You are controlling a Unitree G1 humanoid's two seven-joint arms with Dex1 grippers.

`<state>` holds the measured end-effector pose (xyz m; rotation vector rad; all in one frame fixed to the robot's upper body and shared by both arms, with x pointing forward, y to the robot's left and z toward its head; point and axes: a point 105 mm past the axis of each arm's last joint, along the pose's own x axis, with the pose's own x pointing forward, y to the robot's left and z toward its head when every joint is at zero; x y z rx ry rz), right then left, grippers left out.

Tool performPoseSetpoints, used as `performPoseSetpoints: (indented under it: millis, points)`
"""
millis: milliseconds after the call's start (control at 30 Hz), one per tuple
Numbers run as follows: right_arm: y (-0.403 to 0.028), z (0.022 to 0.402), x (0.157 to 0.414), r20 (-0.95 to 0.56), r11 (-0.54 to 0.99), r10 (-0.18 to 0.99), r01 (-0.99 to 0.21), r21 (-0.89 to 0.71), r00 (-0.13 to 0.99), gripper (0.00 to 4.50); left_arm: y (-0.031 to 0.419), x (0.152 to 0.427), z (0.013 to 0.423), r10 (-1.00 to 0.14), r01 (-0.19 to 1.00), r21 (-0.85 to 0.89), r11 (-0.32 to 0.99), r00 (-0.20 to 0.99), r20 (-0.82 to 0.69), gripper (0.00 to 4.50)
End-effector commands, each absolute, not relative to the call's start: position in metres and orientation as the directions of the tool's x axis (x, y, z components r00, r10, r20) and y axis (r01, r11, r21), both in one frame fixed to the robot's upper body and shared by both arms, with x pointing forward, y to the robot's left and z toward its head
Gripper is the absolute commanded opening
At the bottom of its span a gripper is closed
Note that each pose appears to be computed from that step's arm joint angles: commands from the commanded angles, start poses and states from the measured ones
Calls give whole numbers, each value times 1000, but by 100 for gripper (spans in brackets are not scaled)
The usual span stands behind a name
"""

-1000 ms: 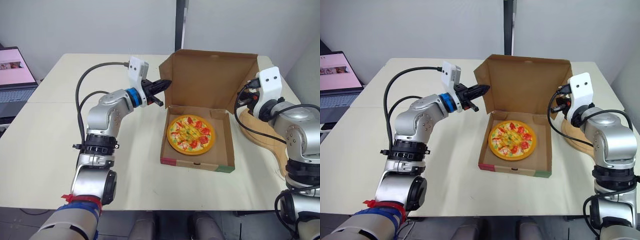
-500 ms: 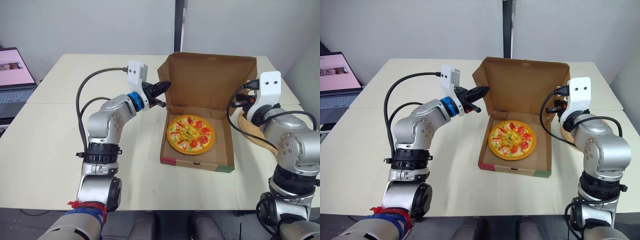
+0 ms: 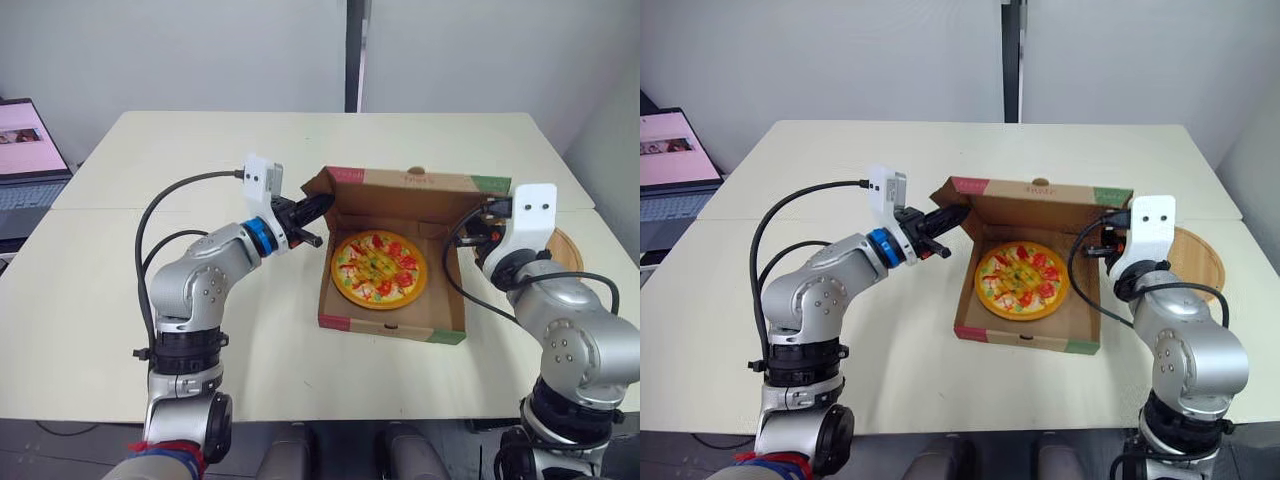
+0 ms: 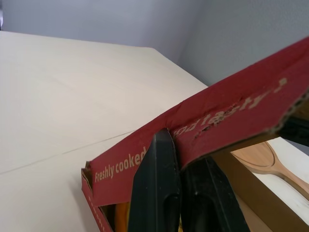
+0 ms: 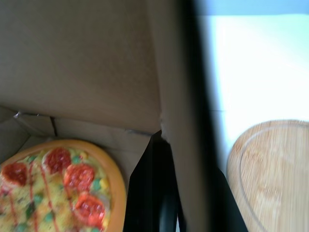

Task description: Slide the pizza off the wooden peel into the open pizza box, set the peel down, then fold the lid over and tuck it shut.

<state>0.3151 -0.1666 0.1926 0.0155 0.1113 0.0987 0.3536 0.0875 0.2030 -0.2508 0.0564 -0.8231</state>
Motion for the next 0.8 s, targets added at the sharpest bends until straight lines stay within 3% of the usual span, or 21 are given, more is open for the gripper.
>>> performPoseSetpoints:
  millis: [33, 800]
  points:
    - [-129, 196, 304, -65, 968, 250, -249, 34, 966, 0, 75, 342, 191, -772, 741, -282, 609, 636, 5, 3]
    - [-129, 161, 284, 89, 968, 251, -251, -11, 964, 0, 90, 334, 162, -713, 669, -299, 680, 698, -62, 3]
